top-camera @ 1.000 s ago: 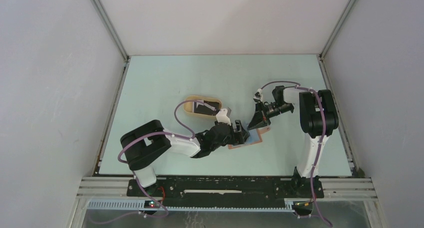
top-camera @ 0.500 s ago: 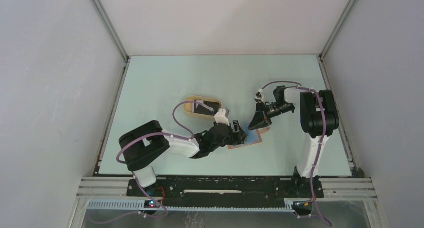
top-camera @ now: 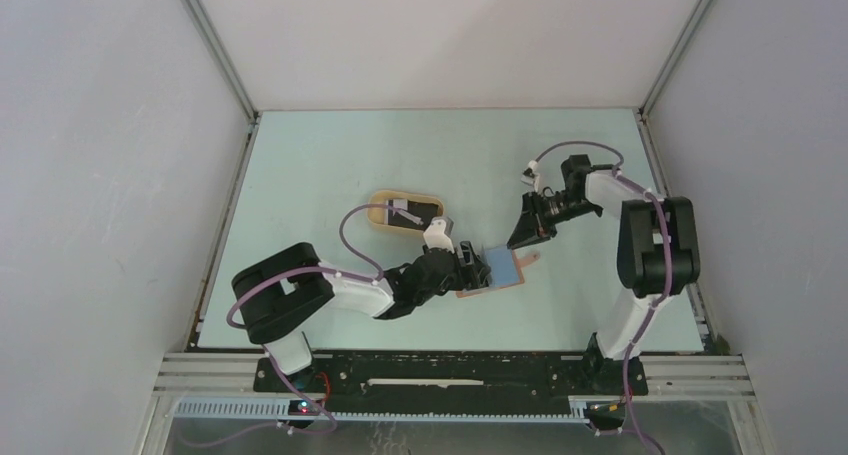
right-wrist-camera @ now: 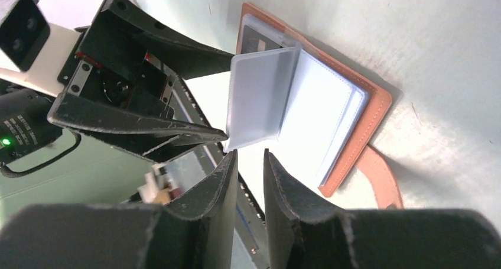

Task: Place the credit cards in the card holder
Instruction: Turn over the card slot in the card holder, then move the storage box to the center of the board.

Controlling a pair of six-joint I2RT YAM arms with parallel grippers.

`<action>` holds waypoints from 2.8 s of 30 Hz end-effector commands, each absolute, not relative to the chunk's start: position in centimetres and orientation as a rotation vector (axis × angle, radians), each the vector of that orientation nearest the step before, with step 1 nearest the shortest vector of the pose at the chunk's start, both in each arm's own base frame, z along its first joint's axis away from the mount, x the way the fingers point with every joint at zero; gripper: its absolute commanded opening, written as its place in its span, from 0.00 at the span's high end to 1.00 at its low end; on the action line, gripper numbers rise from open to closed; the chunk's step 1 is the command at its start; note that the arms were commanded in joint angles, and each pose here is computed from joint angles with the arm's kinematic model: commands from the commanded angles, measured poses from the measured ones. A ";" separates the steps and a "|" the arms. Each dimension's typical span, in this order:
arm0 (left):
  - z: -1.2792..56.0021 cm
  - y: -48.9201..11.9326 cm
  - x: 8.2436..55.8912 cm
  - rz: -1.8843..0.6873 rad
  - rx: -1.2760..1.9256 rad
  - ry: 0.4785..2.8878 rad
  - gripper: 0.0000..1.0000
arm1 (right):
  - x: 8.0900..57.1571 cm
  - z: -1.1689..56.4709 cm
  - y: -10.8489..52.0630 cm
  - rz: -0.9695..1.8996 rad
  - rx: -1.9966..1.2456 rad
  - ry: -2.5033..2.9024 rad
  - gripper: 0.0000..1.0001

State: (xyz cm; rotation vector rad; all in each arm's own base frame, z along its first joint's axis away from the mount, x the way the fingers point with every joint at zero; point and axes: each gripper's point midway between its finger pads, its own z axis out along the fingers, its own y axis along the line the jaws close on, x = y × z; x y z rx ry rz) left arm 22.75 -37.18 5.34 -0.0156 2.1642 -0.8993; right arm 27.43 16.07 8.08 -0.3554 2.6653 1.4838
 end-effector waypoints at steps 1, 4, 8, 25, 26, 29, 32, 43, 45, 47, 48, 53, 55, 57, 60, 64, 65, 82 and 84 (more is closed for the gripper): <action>3.8 -35.0 22.8 -0.803 -0.039 2.189 0.23 | 28.6 10.3 15.1 1.223 -0.537 2.541 0.70; 3.8 -34.7 22.8 -0.806 -0.043 2.185 0.24 | 28.6 11.2 15.5 1.083 -0.623 2.477 0.73; 3.9 -34.2 22.7 -0.810 -0.056 2.172 0.26 | 27.7 10.1 17.7 1.034 -0.686 2.524 0.85; 7.2 -30.4 20.9 -0.887 -0.067 2.059 0.36 | 24.6 5.5 23.6 0.986 -0.960 2.690 0.95; 7.9 -30.3 20.8 -0.900 -0.036 2.038 0.36 | 24.5 6.2 23.8 1.008 -0.973 2.657 0.95; 10.6 -30.5 20.4 -0.930 0.098 1.959 0.34 | 24.9 9.3 23.9 1.003 -1.048 2.509 0.94; 14.0 -29.6 21.0 -0.870 0.202 1.868 0.25 | 25.3 14.1 23.4 0.931 -1.135 2.286 0.91; 27.3 -21.9 28.6 -0.596 0.200 1.612 0.00 | 25.0 30.6 23.5 0.848 -1.306 1.543 0.01; 28.8 -20.5 30.5 -0.589 0.129 1.582 0.00 | 25.2 31.8 25.1 0.995 -1.324 1.553 0.04; 30.0 -19.0 32.3 -0.594 0.038 1.542 0.00 | 27.0 31.6 26.9 1.122 -1.266 1.667 0.12; 30.7 -18.5 33.2 -0.606 0.003 1.524 0.00 | 28.2 30.6 27.8 1.161 -1.241 1.745 0.17; 30.4 -18.4 35.5 -0.641 0.018 1.603 0.00 | 33.6 24.4 31.5 1.106 -1.218 2.028 0.33; 28.5 -18.6 35.6 -0.642 0.025 1.671 0.01 | 35.0 22.2 32.4 1.039 -1.225 2.075 0.32; 26.8 -18.6 35.8 -0.665 -0.015 1.725 0.05 | 36.7 20.5 33.1 0.997 -1.228 2.115 0.31; 24.8 -19.1 36.1 -0.792 -0.068 1.764 0.13 | 39.2 18.7 33.5 0.937 -1.200 2.175 0.31; 23.0 -19.7 36.9 -0.961 -0.190 1.805 0.29 | 38.9 15.0 33.7 0.928 -1.197 2.262 0.41; 22.7 -19.7 37.1 -0.959 -0.206 1.814 0.29 | 38.8 14.0 33.8 0.932 -1.180 2.280 0.45; 18.3 -17.9 38.6 -0.806 -0.426 1.957 0.35 | 39.2 5.8 30.8 0.621 -1.203 2.520 0.91; 17.5 -18.5 38.4 -0.828 -0.460 1.963 0.35 | 39.7 5.6 29.8 0.548 -1.197 2.530 0.91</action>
